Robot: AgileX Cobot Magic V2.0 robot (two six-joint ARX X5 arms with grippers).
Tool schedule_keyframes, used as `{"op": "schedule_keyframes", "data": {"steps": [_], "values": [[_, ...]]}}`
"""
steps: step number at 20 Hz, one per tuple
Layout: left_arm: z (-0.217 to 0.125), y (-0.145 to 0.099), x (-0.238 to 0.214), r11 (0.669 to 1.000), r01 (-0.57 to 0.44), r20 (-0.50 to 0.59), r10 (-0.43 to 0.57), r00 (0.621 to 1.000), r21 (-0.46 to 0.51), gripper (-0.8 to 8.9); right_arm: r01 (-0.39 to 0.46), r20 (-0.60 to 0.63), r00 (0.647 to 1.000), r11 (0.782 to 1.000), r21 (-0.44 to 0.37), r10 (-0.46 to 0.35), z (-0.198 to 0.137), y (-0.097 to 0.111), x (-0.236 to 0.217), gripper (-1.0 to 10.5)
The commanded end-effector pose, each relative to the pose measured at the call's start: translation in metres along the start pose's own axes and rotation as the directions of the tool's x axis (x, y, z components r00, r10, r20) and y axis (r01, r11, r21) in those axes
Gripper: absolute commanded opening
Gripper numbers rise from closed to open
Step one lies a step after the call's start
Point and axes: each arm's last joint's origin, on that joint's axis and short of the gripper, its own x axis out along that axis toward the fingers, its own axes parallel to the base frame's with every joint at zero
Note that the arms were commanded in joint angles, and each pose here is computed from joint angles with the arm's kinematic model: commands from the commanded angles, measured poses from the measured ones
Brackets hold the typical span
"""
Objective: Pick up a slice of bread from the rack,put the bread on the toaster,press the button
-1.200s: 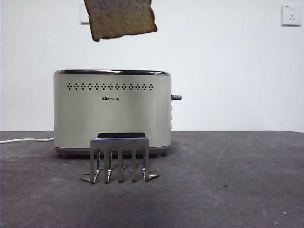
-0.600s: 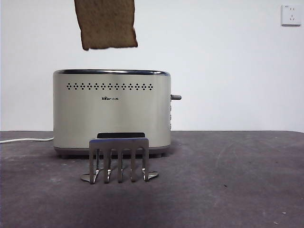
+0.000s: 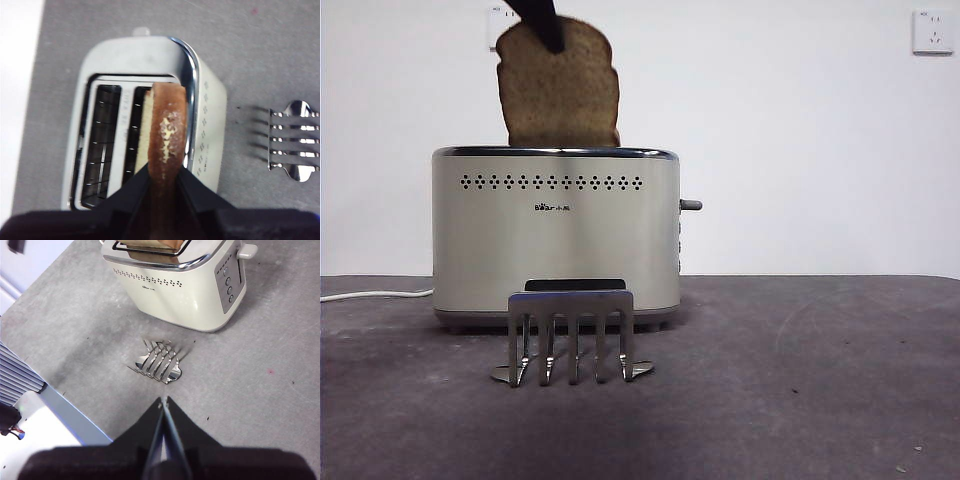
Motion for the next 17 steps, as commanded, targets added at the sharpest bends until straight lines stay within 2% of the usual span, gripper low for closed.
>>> {"op": "schedule_keyframes", "data": {"steps": [1, 4, 10, 11, 15, 17], "values": [[-0.004, 0.004, 0.013, 1.000, 0.026, -0.018, -0.026, 1.000, 0.006, -0.10, -0.003, 0.001, 1.000, 1.000, -0.011, 0.003, 0.000, 0.000, 0.000, -0.1], [-0.012, 0.012, 0.030, 0.999, 0.036, -0.045, -0.037, 0.998, -0.019, -0.10, -0.003, 0.001, 1.000, 1.000, -0.011, 0.003, 0.000, 0.000, 0.000, -0.1], [-0.021, 0.029, 0.063, 0.996, 0.008, -0.027, -0.011, 1.000, -0.086, 0.07, -0.003, 0.000, 1.000, 1.000, -0.014, 0.003, 0.000, 0.000, 0.000, -0.1], [-0.022, 0.030, 0.065, 0.996, 0.004, -0.027, -0.006, 1.000, -0.092, 0.44, -0.004, -0.001, 1.000, 1.000, -0.013, 0.004, 0.000, 0.000, 0.001, -0.1], [-0.021, 0.034, 0.069, 0.990, -0.025, -0.008, 0.024, 1.000, -0.142, 3.58, -0.005, -0.014, 1.000, 1.000, -0.007, 0.005, 0.001, -0.003, 0.004, -0.1], [-0.020, 0.035, 0.068, 0.983, -0.039, 0.001, 0.040, 0.999, -0.179, 4.19, -0.007, -0.026, 1.000, 1.000, -0.005, 0.007, 0.002, -0.006, 0.008, -0.1]]}}
